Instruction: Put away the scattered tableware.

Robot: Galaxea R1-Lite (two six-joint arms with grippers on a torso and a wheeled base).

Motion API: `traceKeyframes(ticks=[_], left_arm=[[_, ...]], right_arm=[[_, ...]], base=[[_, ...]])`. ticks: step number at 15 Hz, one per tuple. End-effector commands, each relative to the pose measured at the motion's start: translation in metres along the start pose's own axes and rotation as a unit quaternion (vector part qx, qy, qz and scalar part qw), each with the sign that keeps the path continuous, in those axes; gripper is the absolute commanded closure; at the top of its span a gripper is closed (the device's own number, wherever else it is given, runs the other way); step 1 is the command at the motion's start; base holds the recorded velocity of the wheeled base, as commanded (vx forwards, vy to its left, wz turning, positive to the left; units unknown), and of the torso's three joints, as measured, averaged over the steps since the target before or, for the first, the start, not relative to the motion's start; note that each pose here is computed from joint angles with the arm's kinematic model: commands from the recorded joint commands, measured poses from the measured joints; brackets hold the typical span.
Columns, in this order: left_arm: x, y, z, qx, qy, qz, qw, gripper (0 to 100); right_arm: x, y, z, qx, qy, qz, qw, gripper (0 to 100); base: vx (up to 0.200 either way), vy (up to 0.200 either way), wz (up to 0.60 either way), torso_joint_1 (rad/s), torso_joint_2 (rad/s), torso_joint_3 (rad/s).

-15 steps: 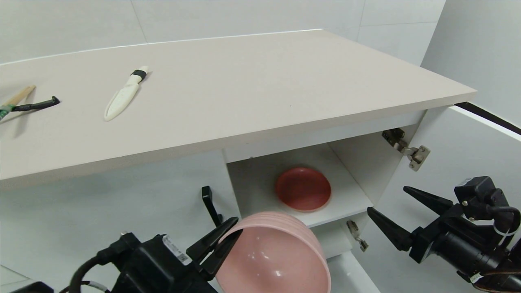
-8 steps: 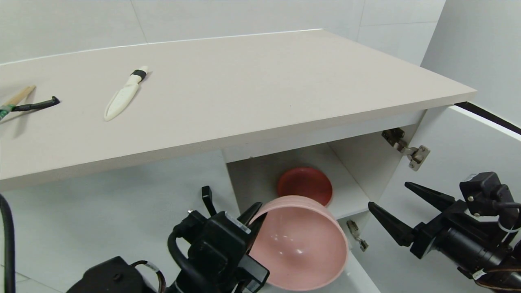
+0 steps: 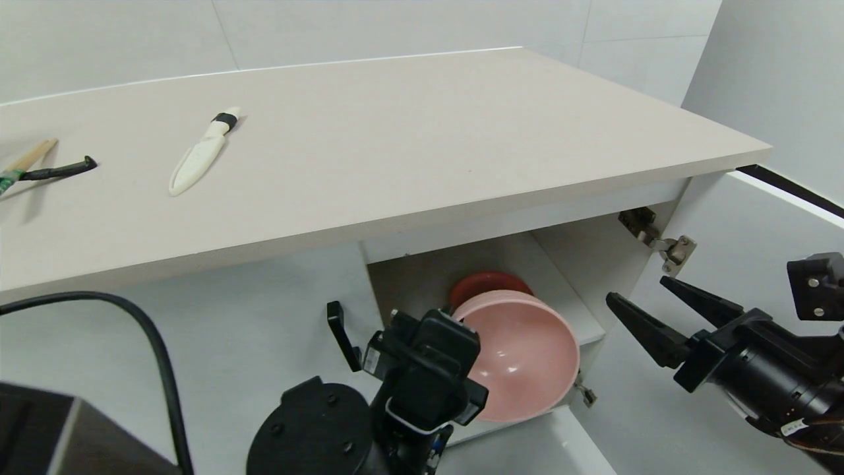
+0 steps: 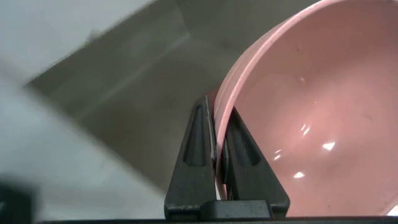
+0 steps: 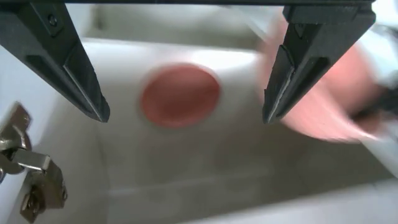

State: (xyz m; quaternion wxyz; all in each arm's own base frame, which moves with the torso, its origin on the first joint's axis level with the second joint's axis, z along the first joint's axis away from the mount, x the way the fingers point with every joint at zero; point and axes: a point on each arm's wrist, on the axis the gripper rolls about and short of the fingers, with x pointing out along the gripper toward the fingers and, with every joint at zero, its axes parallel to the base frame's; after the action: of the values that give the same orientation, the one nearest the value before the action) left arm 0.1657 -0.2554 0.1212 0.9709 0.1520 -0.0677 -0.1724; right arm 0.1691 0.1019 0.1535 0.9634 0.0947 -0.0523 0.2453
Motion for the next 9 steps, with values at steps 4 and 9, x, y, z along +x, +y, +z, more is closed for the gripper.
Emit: traceKeyframes(ticks=[4,9], left_arm=[[0.027,-0.027,-0.012,-0.001,0.006,0.016,0.9999,100],[0.034,-0.036,-0.004,-0.014,-0.012,0.016,0.9997,100]], right_arm=[[0.002,0.0,0.0,0.001,-0.001,0.001,1.0,0],[-0.006,0.008,-0.016,-0.008,0.042,0.022,0.999,0]], base=[[0.0,0.0,0.0,0.0,0.0,0.0],[0.0,0.0,0.0,0.0,0.0,0.0]])
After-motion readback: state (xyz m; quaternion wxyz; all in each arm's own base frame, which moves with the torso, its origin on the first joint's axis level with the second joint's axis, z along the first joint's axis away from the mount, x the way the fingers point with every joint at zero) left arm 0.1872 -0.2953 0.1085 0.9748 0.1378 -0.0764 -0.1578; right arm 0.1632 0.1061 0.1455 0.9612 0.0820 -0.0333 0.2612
